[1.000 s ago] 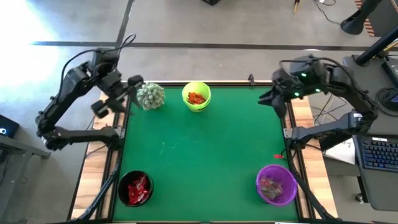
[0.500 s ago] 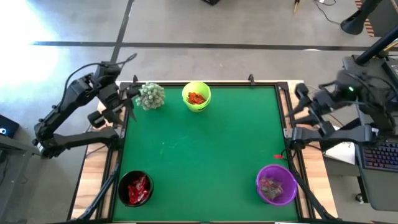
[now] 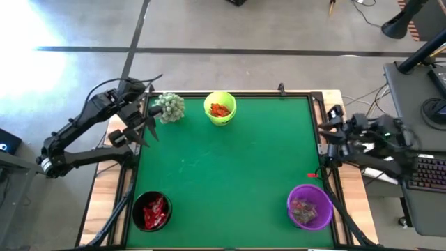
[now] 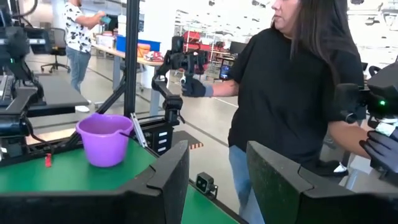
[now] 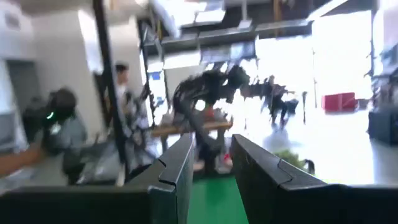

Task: Organize candy in baskets
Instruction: Return to Home Position

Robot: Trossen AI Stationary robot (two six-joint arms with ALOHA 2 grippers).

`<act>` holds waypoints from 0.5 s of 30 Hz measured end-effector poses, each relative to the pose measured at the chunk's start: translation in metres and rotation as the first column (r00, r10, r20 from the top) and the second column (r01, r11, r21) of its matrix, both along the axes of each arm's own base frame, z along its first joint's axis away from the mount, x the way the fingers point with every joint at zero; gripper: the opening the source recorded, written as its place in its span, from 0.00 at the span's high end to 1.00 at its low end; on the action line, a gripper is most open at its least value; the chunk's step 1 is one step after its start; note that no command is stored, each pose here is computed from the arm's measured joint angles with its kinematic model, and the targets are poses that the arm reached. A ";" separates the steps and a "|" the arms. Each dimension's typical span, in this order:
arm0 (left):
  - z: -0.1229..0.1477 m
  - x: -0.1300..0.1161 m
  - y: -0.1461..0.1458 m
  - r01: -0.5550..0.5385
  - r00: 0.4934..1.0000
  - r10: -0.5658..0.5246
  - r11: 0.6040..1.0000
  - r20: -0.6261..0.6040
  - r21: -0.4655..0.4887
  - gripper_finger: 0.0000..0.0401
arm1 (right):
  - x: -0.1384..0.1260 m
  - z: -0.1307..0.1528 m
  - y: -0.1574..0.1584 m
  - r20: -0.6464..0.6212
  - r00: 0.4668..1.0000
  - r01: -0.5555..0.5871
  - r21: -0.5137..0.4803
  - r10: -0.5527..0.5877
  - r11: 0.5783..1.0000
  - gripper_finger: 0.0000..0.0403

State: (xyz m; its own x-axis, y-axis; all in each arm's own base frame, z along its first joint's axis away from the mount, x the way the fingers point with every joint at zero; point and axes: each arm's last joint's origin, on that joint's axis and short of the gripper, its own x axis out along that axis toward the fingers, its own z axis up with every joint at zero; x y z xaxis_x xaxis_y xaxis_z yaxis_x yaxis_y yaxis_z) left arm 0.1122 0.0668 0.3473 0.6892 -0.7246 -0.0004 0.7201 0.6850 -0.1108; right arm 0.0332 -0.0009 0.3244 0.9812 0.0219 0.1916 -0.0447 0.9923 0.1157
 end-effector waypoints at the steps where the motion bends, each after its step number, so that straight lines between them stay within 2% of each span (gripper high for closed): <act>1: -0.002 0.000 0.000 0.000 1.000 0.000 1.000 0.000 0.000 0.64 | 0.002 -0.008 -0.001 0.025 1.000 0.017 0.002 -0.017 1.000 0.75; 3: -0.005 0.000 0.000 0.000 1.000 0.000 1.000 0.002 0.002 0.64 | 0.007 -0.028 -0.003 0.022 0.999 0.029 0.012 -0.030 0.999 0.75; 5: -0.007 0.000 0.000 0.000 1.000 0.000 1.000 0.011 0.010 0.64 | 0.010 -0.037 -0.006 0.046 0.996 0.069 0.019 -0.070 0.997 0.76; 9: -0.007 0.000 0.000 0.000 0.999 -0.001 0.999 0.036 0.034 0.64 | 0.026 -0.058 -0.015 -0.048 0.977 0.213 0.100 -0.209 0.972 0.77; 15: -0.006 0.000 0.000 0.000 0.999 -0.001 0.999 0.038 0.036 0.64 | 0.043 -0.086 -0.022 -0.112 0.959 0.271 0.111 -0.259 0.956 0.77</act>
